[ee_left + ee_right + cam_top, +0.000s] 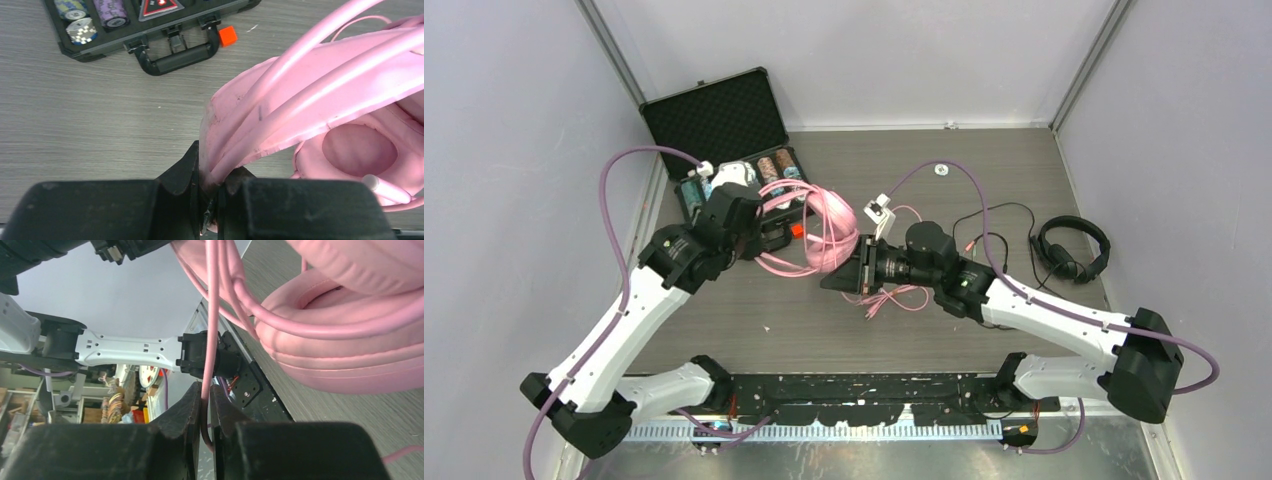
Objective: Wrap the headphones
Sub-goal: Wrap the headphones cable around the headphones.
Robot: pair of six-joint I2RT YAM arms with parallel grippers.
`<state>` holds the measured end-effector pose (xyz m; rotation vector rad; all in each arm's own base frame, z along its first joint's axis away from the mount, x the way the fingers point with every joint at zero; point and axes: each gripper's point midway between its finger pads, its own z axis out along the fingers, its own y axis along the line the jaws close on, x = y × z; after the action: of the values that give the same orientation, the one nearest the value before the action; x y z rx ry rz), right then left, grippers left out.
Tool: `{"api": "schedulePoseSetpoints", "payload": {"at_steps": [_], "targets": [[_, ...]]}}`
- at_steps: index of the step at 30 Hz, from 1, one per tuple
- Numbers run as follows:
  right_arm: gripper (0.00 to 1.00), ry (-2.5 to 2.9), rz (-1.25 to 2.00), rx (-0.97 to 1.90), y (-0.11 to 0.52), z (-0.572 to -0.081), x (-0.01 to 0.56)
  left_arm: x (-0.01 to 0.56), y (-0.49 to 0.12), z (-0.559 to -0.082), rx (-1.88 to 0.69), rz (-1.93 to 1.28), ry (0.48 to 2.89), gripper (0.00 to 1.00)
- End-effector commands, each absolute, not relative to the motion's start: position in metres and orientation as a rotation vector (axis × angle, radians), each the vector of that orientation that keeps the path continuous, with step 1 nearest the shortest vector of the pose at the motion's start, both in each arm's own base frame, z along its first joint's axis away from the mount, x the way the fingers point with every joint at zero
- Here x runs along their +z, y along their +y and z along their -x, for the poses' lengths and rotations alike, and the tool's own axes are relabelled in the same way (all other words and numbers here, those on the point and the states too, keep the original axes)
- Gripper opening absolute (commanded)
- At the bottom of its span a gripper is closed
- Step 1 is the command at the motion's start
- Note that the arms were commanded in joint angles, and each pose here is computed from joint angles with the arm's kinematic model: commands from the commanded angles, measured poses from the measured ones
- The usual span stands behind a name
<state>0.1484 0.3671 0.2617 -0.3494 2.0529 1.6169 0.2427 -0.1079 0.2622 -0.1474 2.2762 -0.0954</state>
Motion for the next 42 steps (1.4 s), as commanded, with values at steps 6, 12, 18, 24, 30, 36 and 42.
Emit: {"api": "schedulePoseSetpoints", "payload": {"at_steps": [6,12,18,24,30,36,42], "targets": [[0.18,1.910,0.479,1.509,0.368,-0.143,0.270,0.330,-0.142,-0.258,-0.539,0.392,1.992,0.00],[0.18,1.805,0.529,1.444,0.362,-0.144,0.263,0.346,-0.151,-0.253,-0.657,0.425,1.962,0.00],[0.19,1.669,0.552,1.417,0.355,-0.145,0.255,0.357,-0.159,-0.248,-0.744,0.437,1.946,0.00],[0.22,1.620,0.572,1.373,0.355,-0.150,0.232,0.363,-0.165,-0.245,-0.799,0.436,1.945,0.00],[0.28,1.542,0.549,1.370,0.357,-0.157,0.221,0.372,-0.170,-0.242,-0.853,0.434,1.933,0.00],[0.33,1.539,0.556,1.340,0.364,-0.165,0.200,0.379,-0.177,-0.239,-0.911,0.430,1.925,0.00],[0.38,1.496,0.536,1.312,0.364,-0.172,0.185,0.381,-0.179,-0.237,-0.933,0.427,1.927,0.00]]}}
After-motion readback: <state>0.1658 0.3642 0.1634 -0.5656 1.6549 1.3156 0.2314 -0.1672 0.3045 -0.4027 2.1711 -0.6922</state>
